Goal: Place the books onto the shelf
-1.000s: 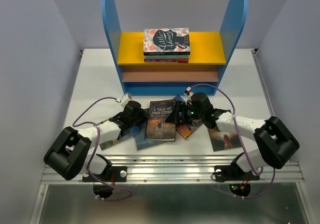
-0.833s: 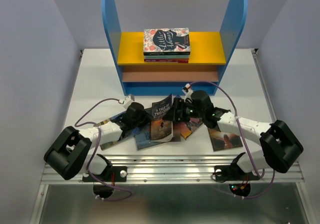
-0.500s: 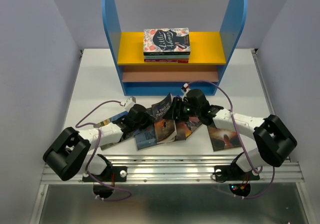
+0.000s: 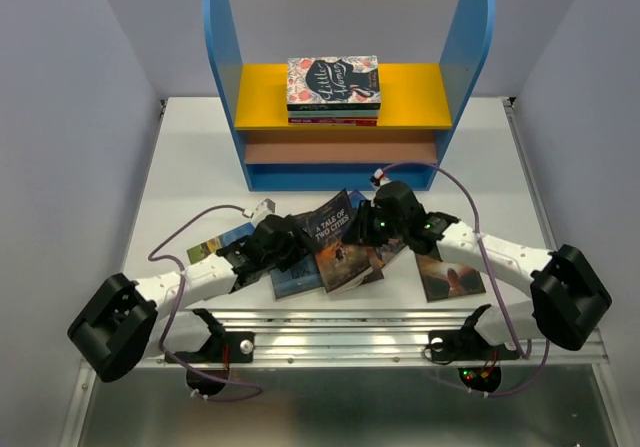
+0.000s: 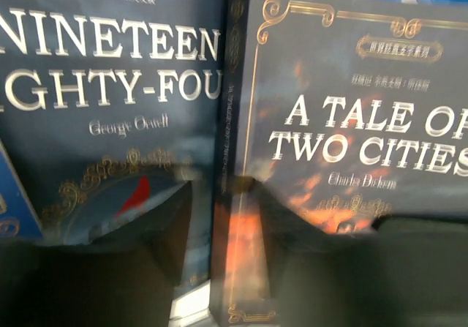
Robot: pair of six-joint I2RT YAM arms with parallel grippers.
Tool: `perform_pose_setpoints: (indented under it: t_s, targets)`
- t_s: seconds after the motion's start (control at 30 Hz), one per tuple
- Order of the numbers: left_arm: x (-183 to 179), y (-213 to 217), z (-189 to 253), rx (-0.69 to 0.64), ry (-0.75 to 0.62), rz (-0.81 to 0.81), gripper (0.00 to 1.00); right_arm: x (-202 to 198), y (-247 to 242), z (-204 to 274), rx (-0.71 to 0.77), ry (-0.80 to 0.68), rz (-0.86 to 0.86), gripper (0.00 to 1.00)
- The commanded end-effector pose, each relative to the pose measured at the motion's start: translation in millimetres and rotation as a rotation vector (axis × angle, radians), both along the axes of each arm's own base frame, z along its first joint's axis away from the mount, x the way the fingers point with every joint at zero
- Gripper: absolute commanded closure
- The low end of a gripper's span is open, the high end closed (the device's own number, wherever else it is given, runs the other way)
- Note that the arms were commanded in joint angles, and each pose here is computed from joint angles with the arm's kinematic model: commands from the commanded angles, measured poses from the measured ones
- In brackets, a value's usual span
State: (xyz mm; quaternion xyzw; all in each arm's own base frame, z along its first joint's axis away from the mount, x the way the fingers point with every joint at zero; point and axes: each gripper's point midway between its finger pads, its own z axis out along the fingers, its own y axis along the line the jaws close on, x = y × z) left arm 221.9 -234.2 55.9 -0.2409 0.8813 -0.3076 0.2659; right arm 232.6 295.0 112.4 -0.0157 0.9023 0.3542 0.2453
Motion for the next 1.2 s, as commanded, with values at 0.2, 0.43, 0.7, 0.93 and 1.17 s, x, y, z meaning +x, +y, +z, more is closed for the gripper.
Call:
perform_pose_setpoints:
  t_s: [0.2, 0.43, 0.7, 0.93, 1.17]
  targets:
    - [-3.7, 11.7, 97.7, -0.17, -0.271, -0.001, 0.01, 9.7, -0.2, 139.8, 0.252, -0.365, -0.012, 0.99]
    - [-27.1, 10.4, 186.3, -0.289, -0.568, -0.174, 0.01, -38.1, -17.8, 250.1, 0.465, -0.581, 0.108, 0.99]
    - [-81.4, 5.4, 276.9, -0.458, -0.905, -0.439, 0.01, -102.3, -23.8, 312.6, 0.656, -0.688, 0.357, 0.99]
    - [-80.7, -7.3, 280.7, -0.451, -0.894, -0.499, 0.01, -110.6, -15.6, 312.0, 0.684, -0.672, 0.439, 0.99]
    - [-75.2, -2.3, 286.1, -0.465, -0.916, -0.442, 0.18, -116.1, -12.8, 315.0, 0.701, -0.665, 0.483, 0.99]
